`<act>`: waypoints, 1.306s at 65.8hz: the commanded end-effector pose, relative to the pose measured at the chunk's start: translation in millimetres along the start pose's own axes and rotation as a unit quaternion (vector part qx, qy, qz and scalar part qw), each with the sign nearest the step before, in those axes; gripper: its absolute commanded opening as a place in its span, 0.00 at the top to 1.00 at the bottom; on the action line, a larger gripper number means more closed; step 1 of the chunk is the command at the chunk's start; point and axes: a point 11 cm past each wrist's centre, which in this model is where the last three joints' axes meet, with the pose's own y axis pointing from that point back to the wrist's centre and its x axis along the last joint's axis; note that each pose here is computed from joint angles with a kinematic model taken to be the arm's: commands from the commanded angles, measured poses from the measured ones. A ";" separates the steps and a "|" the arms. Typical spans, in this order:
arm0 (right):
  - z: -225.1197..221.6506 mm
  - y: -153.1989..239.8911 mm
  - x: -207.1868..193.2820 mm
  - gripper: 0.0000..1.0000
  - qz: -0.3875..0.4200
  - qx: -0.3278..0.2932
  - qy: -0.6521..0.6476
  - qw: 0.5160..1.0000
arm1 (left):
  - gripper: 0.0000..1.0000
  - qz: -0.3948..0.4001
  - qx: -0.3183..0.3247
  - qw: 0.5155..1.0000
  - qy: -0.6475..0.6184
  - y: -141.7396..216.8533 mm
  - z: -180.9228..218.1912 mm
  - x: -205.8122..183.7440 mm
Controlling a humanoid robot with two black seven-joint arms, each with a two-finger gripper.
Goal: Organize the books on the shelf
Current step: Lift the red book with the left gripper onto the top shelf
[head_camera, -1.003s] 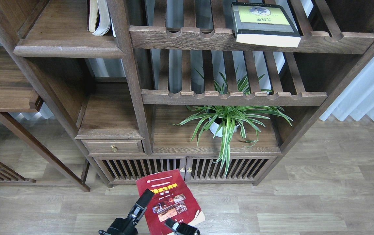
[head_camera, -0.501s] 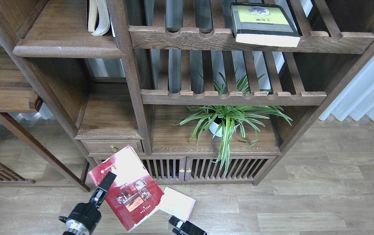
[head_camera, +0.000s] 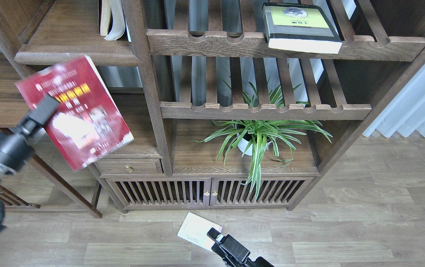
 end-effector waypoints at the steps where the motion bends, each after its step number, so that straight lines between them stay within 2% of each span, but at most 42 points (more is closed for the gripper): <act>1: 0.3 0.5 1.3 0.01 0.002 0.000 0.000 1.000 | 0.94 -0.017 -0.040 0.998 -0.047 -9.9 53.6 -11.1; 13: 0.7 0.7 2.4 0.01 0.004 -0.002 0.000 1.000 | 0.93 -0.032 -0.085 0.992 -0.093 -28.3 103.4 -20.9; 19: 1.2 0.6 2.4 0.01 0.004 -0.003 0.000 1.000 | 0.93 -0.034 -0.100 0.989 -0.105 -36.2 115.2 -21.2; 37: 1.2 0.6 2.4 0.01 0.004 -0.003 0.000 1.000 | 0.93 -0.067 -0.022 0.992 -0.101 -75.7 100.9 -43.0; 46: 0.5 0.7 2.4 0.01 0.004 -0.001 -0.001 1.000 | 0.93 -0.072 -0.035 0.988 -0.134 -88.7 126.7 -50.9; 56: 0.7 0.7 2.4 0.01 0.004 -0.002 0.000 1.000 | 0.93 -0.046 -0.054 0.976 -0.208 -100.2 162.8 -43.2; 72: 0.7 0.7 2.4 0.01 0.004 -0.002 0.000 1.000 | 0.92 -0.039 -0.032 0.957 -0.284 -109.9 157.8 -37.8; 86: 1.5 0.3 1.9 0.01 0.003 -0.003 -0.001 1.000 | 0.91 -0.066 -0.034 0.941 -0.330 -143.5 131.2 -54.2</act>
